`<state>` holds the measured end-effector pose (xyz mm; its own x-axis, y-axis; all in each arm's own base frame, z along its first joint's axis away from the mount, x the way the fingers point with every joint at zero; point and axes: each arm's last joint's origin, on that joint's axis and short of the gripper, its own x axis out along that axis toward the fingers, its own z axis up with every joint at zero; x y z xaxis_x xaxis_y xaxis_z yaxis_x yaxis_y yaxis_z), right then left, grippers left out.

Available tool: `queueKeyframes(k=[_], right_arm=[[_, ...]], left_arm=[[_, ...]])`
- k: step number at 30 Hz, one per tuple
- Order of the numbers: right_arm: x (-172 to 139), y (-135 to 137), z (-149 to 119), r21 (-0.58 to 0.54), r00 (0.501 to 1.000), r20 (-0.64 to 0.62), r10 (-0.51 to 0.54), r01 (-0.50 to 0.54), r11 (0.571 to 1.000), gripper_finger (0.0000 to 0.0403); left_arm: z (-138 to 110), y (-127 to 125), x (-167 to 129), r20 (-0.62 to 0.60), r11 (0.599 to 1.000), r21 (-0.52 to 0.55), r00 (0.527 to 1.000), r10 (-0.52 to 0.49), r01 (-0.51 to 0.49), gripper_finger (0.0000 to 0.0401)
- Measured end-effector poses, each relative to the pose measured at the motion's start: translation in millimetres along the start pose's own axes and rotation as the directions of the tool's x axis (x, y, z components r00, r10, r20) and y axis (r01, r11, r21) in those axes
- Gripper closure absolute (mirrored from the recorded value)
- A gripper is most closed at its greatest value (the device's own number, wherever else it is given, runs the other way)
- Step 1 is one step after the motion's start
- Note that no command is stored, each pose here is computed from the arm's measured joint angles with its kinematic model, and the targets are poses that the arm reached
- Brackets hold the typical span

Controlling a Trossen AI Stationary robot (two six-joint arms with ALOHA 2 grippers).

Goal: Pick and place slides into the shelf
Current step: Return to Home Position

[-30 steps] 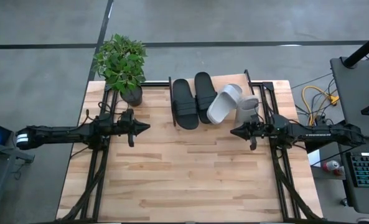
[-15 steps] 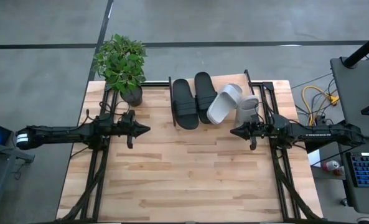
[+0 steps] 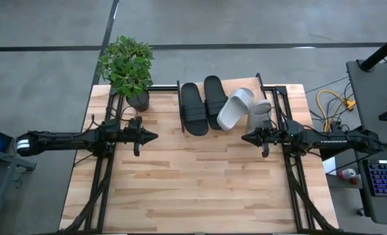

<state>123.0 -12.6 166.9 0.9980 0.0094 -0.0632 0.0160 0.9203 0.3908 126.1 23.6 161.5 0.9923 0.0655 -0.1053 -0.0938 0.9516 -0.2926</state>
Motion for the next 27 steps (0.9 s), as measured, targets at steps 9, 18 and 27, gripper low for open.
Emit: queueKeyframes(k=[9,18,27], right_arm=[[0,0,0,0.0,1.0,-0.003,-0.001,0.001,1.0,0.0394],[0,0,0,0.0,1.0,-0.003,-0.001,0.001,1.0,0.0394],[0,0,0,0.0,1.0,-0.004,-0.001,0.001,1.0,0.0394]], left_arm=[[-4,2,3,-0.039,1.0,-0.005,0.999,0.011,-0.011,0.0401],[-10,4,7,-0.101,0.999,-0.014,0.995,0.028,-0.029,0.0401],[-19,7,11,-0.182,0.998,-0.023,0.982,0.049,-0.054,0.0401]])
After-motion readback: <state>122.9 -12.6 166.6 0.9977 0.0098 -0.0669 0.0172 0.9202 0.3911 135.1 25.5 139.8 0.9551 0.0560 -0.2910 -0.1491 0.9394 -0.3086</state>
